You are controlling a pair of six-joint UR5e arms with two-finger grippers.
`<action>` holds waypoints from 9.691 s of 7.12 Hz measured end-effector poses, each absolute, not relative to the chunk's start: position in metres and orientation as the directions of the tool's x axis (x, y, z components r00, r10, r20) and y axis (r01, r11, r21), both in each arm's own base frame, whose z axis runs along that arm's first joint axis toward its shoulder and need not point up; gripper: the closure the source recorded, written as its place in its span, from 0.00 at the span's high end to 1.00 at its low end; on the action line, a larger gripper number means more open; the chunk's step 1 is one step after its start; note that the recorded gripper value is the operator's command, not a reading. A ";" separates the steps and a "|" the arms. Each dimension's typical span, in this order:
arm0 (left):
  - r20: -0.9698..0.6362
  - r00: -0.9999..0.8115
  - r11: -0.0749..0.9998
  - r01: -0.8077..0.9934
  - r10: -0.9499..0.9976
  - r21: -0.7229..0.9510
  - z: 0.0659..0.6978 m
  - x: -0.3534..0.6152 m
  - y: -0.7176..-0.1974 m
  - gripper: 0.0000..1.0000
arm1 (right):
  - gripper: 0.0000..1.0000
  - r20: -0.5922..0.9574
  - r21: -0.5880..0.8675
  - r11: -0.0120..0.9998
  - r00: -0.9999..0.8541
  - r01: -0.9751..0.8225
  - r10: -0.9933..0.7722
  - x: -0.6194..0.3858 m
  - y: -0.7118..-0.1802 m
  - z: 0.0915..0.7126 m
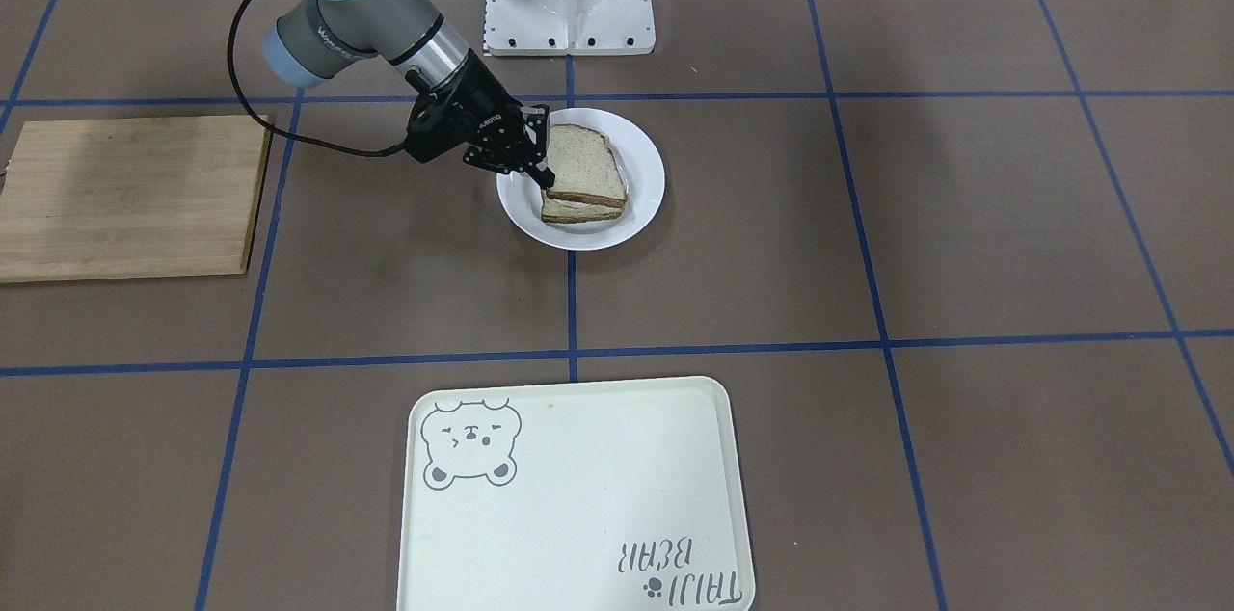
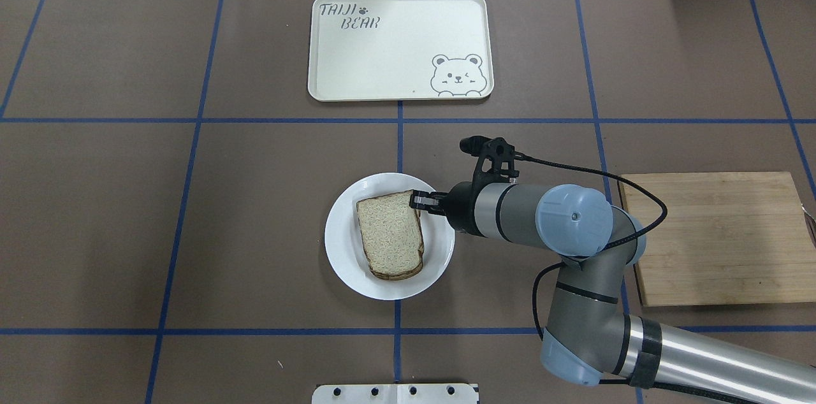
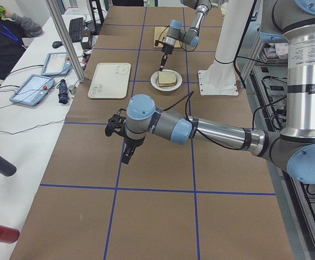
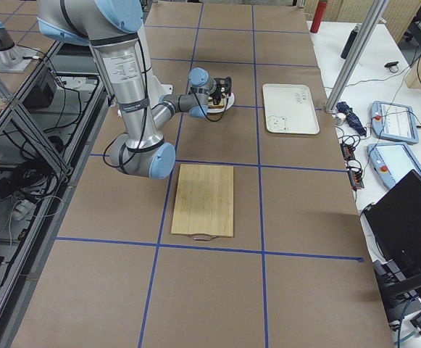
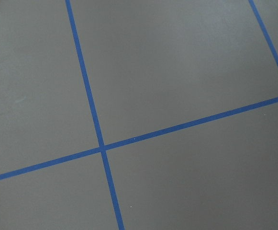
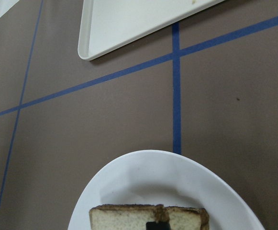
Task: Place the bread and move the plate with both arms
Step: 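Lower the bread onto the egg slice on the plate and open the right gripper, then withdraw the right arm away from the plate while the left arm reaches in, then move the left gripper to the plate rim nearest it and grip the rim, then slide the plate with the left gripper onto the white bear tray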
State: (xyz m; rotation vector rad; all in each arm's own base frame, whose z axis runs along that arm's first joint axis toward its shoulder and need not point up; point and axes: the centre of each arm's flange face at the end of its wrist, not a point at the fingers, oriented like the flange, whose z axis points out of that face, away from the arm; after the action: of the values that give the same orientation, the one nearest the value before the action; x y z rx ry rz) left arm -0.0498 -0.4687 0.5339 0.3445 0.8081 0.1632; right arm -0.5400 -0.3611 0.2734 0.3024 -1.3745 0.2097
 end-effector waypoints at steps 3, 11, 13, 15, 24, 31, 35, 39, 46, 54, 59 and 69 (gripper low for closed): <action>-0.678 0.682 0.932 -0.012 0.273 0.363 0.533 -0.050 -0.469 0.98 | 0.67 0.979 0.088 0.945 0.203 -0.316 -0.023 -0.550 -0.358 0.282; -0.670 0.681 0.918 -0.011 0.297 0.396 0.521 -0.050 -0.469 0.98 | 1.00 0.925 0.112 0.948 0.379 -0.299 0.010 -0.406 -0.509 0.297; -0.657 0.677 0.894 0.000 0.330 0.449 0.506 -0.046 -0.478 0.98 | 1.00 0.829 0.167 0.956 0.559 -0.241 -0.003 -0.331 -0.562 0.329; -0.680 0.658 0.891 0.030 0.324 0.454 0.487 -0.033 -0.488 0.98 | 1.00 0.712 0.223 0.968 0.698 -0.118 -0.079 -0.252 -0.590 0.386; -0.957 0.270 0.986 0.096 0.105 0.136 0.350 0.285 -0.480 0.98 | 1.00 0.644 0.132 0.990 0.756 0.043 -0.119 0.062 -0.434 0.670; -0.998 0.062 0.990 0.135 0.032 0.040 0.336 0.477 -0.381 0.84 | 1.00 0.654 0.065 0.998 0.755 0.013 -0.053 0.065 -0.483 0.631; -1.000 -0.023 0.992 0.122 -0.017 -0.020 0.352 0.509 -0.344 0.51 | 1.00 0.653 0.075 0.997 0.755 0.014 -0.060 0.064 -0.498 0.623; -0.999 -0.038 0.994 0.109 -0.015 -0.019 0.368 0.522 -0.340 0.47 | 1.00 0.652 0.076 0.997 0.755 0.017 -0.062 0.063 -0.511 0.623; -0.997 -0.070 0.997 0.073 -0.031 -0.036 0.351 0.554 -0.308 0.00 | 1.00 0.650 0.068 0.998 0.758 0.019 -0.059 0.062 -0.516 0.627; -0.941 -0.154 0.942 0.103 -0.301 -0.318 0.327 0.538 -0.324 0.00 | 1.00 0.646 0.055 0.998 0.762 0.020 -0.051 0.063 -0.505 0.639; -0.785 -0.350 0.777 0.202 -0.511 -0.596 0.283 0.506 -0.396 0.00 | 1.00 0.646 0.050 0.999 0.762 0.021 -0.048 0.063 -0.503 0.643; -0.685 -0.452 0.280 0.677 -0.572 -0.681 0.220 0.637 -0.587 0.32 | 1.00 0.646 0.031 0.999 0.763 0.021 -0.036 0.063 -0.509 0.653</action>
State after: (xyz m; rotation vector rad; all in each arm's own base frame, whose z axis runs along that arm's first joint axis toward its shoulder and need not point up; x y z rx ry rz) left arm 0.6370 -0.5868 0.2203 0.1037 1.4530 -1.4334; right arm 0.0627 -0.5090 0.6525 0.0222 -0.7025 -0.0315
